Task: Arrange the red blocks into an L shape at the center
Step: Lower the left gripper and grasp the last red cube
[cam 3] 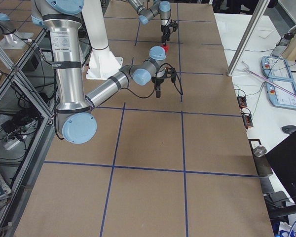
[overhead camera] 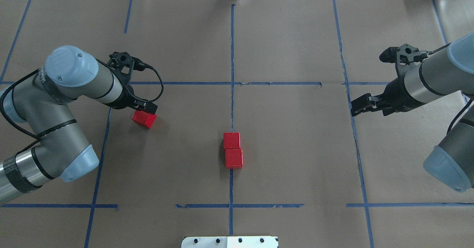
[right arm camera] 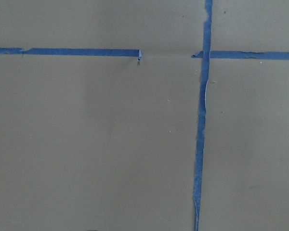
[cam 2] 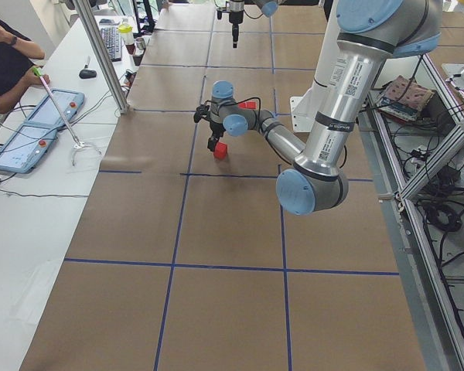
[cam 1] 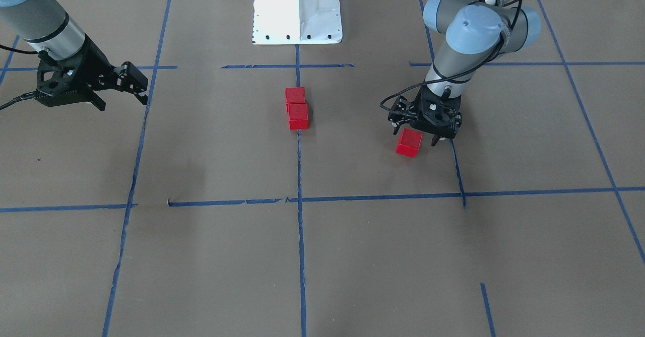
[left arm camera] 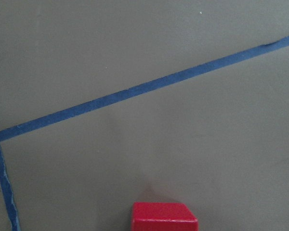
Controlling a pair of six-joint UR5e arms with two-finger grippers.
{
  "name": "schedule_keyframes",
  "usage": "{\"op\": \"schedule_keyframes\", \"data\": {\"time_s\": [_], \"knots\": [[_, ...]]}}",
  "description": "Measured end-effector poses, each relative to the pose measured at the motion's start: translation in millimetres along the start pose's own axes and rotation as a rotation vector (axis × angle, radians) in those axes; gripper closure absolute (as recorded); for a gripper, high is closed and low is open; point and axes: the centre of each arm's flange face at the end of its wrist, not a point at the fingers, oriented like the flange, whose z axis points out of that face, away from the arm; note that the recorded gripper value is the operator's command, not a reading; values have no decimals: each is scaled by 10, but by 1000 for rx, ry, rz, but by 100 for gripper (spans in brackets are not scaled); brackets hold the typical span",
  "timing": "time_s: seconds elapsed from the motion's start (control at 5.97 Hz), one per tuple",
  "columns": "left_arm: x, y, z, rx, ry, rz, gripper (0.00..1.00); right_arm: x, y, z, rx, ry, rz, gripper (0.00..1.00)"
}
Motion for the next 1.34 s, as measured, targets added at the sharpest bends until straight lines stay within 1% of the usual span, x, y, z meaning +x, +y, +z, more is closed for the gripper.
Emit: {"op": "schedule_keyframes", "data": {"time_s": [0.84,1.0,1.17,1.34], "knots": [[-19,51,320,-38,-13,2,1,15,-4,17,-2,5,3,0],[-17,62,362,-44,-15,4,11,11,-5,16,-1,4,3,0],[-8,82,413,-53,-17,8,42,11,-9,20,-2,5,3,0],[16,108,448,-62,-13,13,90,11,-11,23,-2,5,3,0]]}}
